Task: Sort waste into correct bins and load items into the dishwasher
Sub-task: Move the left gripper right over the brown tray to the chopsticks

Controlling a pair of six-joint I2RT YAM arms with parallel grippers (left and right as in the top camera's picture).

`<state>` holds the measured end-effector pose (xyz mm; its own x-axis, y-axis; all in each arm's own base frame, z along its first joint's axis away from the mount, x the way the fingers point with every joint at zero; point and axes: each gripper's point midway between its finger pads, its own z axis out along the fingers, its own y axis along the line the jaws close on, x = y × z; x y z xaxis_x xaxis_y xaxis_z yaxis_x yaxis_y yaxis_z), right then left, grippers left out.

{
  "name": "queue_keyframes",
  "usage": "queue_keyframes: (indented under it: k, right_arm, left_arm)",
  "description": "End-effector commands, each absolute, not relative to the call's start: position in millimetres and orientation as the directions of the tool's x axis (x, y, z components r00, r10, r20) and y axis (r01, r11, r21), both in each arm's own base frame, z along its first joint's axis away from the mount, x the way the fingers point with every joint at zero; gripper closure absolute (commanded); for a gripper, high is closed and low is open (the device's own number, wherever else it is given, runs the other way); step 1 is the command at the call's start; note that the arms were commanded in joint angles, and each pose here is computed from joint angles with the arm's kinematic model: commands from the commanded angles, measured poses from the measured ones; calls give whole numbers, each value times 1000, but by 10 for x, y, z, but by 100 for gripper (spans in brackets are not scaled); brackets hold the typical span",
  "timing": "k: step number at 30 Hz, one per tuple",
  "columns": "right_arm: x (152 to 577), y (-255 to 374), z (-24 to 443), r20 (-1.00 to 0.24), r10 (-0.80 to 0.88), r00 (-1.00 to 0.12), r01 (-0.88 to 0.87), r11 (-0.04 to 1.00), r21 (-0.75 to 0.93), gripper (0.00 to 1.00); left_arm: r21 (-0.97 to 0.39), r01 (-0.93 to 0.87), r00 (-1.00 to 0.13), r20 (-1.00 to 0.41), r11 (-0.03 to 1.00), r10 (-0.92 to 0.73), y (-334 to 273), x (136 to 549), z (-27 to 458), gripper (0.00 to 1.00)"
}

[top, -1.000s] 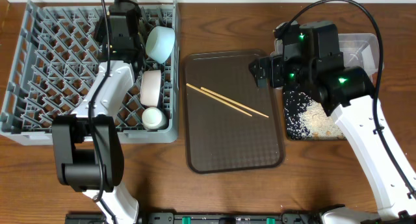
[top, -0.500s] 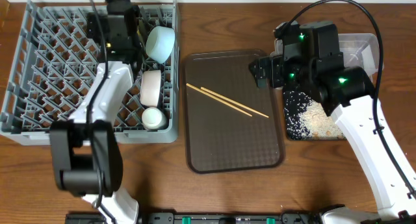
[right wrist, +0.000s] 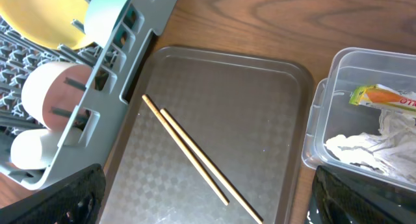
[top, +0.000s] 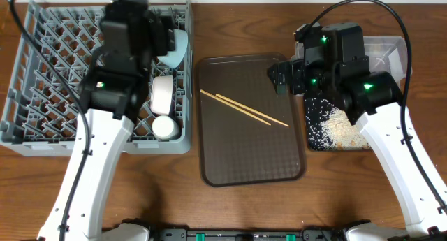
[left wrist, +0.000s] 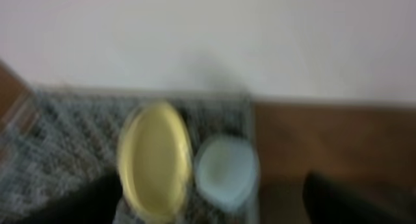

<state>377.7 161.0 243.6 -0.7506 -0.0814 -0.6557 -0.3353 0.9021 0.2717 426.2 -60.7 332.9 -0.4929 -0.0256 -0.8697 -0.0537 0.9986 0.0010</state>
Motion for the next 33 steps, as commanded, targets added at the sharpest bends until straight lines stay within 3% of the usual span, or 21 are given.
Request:
queue_keyframes:
  k: [1,6,10,15,19,25,29,33]
  right_arm:
    - [3795,1633,2463,-657,-73,-750,-333,901,279,1]
    - [3795,1632,2463,-657,-73,-750,-332,901,279,1]
    - [3795,1632,2463,-657,-73,-750,-332,901,279,1]
    - [3795,1632,2463,-657,-73,-750,-332,901,279,1]
    - [3795,1632,2463,-657,-73,-750,-332,901,279,1]
    - [3795,1632,2463,-657,-73,-750,-332,901,279,1]
    - [3795,1632,2463,-657,-73,-750,-332,901,279,1]
    - [3795,1632,2463,-657,-73,-750,-332,901,279,1]
  left_arm:
    - [-136,-47,-565,-813,990,-138,-1005,4191,3230,10]
    - [-256,30,-784,-605,966,-136,-1583,3909,2680,8]
    - [-314,93,-890,-452,945,-63,-1935,3760,2248,7]
    - [-365,123,-949,-314,923,3,-2268,3706,1776,7]
    - [-500,156,-977,-203,852,60,-2620,3573,1599,7]
    - [-542,167,-980,-184,823,77,-2794,3624,1449,7]
    - [-448,-134,-978,-82,884,-190,-2589,3740,1202,7]
    - [-362,-307,-934,-62,880,-352,-2455,3793,1006,7]
